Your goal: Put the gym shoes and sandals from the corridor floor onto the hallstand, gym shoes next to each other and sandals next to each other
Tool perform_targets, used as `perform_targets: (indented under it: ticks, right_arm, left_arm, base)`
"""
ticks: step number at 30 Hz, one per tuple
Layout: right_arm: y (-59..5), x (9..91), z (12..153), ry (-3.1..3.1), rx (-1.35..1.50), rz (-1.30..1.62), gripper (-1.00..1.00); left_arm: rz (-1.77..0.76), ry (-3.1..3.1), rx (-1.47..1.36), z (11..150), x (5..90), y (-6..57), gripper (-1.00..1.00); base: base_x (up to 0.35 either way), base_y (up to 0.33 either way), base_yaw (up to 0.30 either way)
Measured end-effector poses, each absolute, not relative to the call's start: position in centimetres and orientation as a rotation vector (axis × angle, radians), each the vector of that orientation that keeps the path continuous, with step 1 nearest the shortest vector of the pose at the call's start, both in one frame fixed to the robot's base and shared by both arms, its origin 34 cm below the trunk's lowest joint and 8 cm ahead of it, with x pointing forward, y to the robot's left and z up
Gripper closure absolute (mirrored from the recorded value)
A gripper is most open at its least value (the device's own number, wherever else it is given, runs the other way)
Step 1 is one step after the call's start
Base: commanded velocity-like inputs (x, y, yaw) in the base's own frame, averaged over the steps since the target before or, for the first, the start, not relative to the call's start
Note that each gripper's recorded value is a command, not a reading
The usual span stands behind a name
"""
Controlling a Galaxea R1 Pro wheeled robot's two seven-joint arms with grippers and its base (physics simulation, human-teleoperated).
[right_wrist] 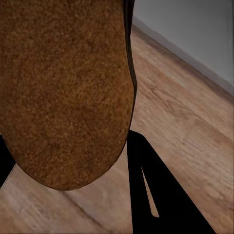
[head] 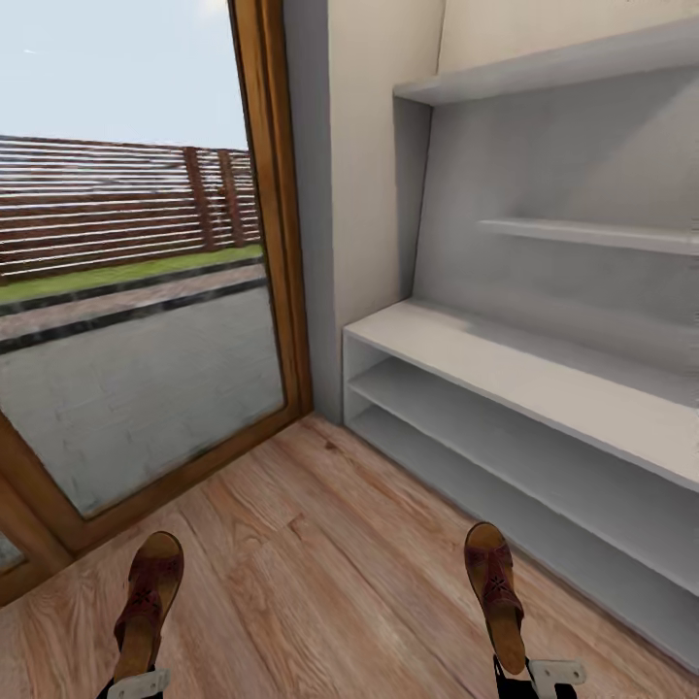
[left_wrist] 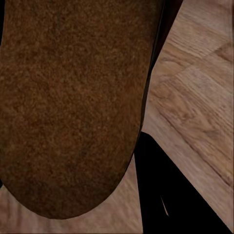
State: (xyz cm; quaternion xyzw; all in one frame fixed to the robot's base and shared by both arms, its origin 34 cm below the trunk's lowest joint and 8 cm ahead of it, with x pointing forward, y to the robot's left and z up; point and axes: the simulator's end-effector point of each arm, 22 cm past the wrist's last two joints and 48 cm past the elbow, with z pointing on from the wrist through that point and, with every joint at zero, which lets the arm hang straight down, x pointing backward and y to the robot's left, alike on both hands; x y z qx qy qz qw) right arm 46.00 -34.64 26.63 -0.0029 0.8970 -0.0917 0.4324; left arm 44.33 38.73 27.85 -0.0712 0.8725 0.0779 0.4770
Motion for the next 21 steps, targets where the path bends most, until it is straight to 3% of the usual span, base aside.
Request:
perform_targets:
  ticks: [21]
  right_arm:
    - [-34.64, 46.01, 26.63, 2.236, -0.007, -0.229, 1.00]
  left_arm:
    - [0.191, 2.136, -0.173, 27.75, 44.19, 38.75, 1.00]
  base:
    - [0.167, 0.277, -0.288]
